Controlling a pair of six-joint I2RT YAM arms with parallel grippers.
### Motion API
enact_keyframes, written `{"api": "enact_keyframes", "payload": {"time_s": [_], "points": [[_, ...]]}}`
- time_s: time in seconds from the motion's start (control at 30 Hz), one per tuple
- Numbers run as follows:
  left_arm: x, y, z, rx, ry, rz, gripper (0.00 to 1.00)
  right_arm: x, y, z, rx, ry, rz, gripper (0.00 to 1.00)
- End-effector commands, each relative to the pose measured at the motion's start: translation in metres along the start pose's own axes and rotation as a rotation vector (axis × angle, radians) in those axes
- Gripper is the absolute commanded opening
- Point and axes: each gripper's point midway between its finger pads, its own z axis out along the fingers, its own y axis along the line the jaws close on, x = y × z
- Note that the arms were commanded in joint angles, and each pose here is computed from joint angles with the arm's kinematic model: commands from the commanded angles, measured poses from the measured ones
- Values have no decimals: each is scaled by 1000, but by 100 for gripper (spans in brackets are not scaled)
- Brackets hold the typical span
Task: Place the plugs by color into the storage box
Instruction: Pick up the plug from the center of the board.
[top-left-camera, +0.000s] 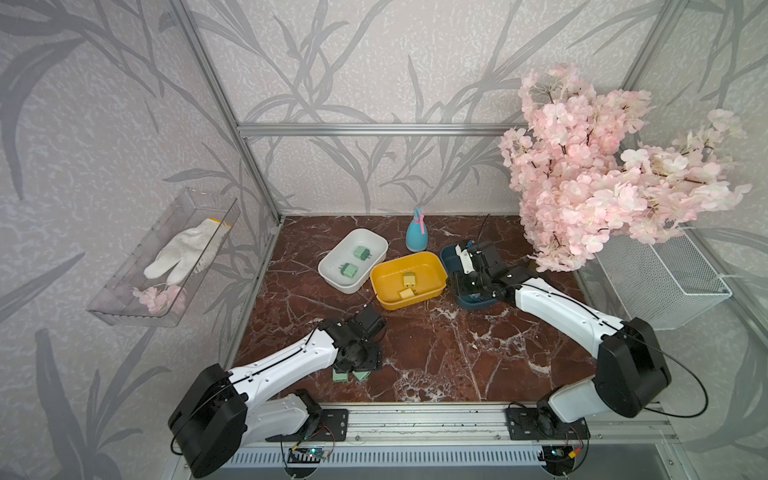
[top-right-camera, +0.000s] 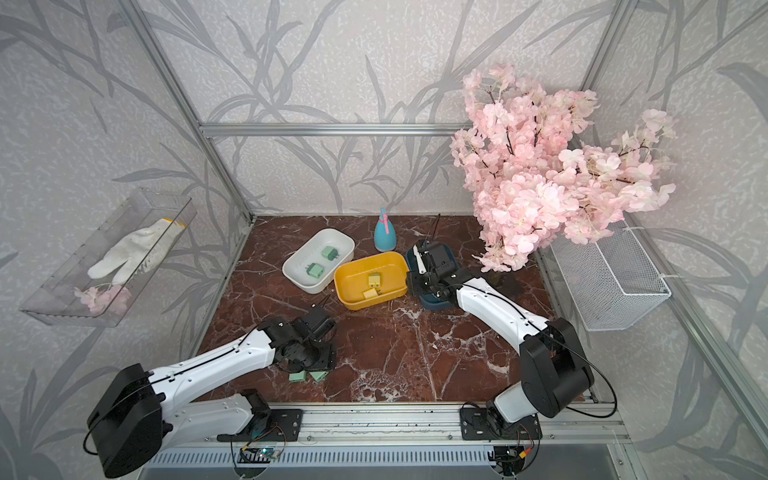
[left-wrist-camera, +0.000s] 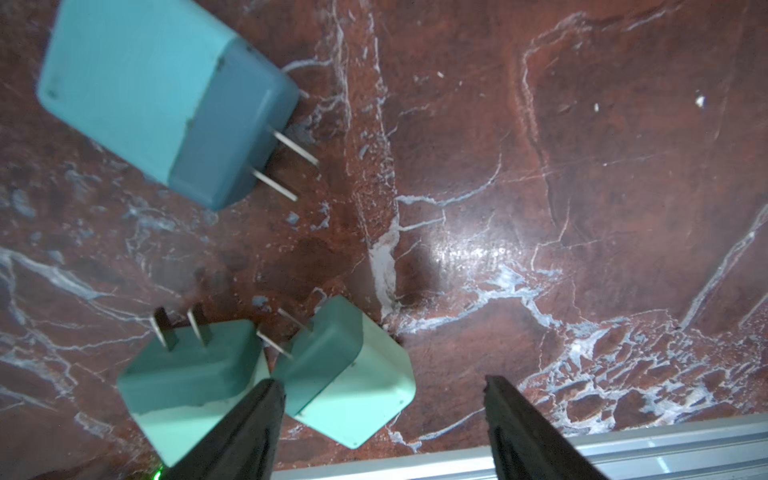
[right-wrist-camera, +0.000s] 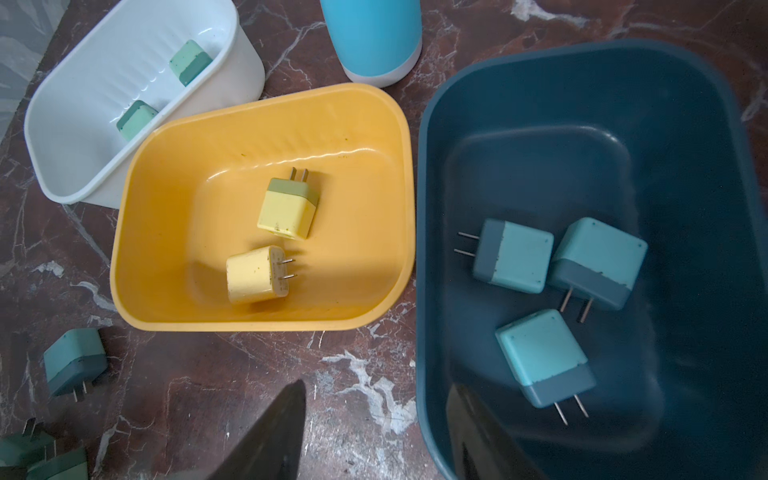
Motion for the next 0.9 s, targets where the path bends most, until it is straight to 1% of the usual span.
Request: {"api": "enact_keyframes", "payload": {"time_s": [0.0, 0.17, 0.4, 0.5, 0.67, 0.87], "points": [[-4, -4, 11, 25, -33, -5, 79, -1, 1, -11, -1, -30, 2, 59], [0, -2, 20, 16, -9, -5, 79, 6, -4, -15, 12, -27, 4, 60], [-11, -6, -4, -4, -90, 44, 80, 13, -3, -15, -1, -15, 23, 60], [-12, -6, -4, 3, -107, 53, 80, 13, -1, -13, -5, -13, 23, 60], [-1, -3, 10, -9, -50, 73, 80, 7, 2, -14, -9, -21, 20, 60], [6, 0, 20, -16, -12, 91, 78, 7, 6, -14, -15, -16, 11, 60]]}}
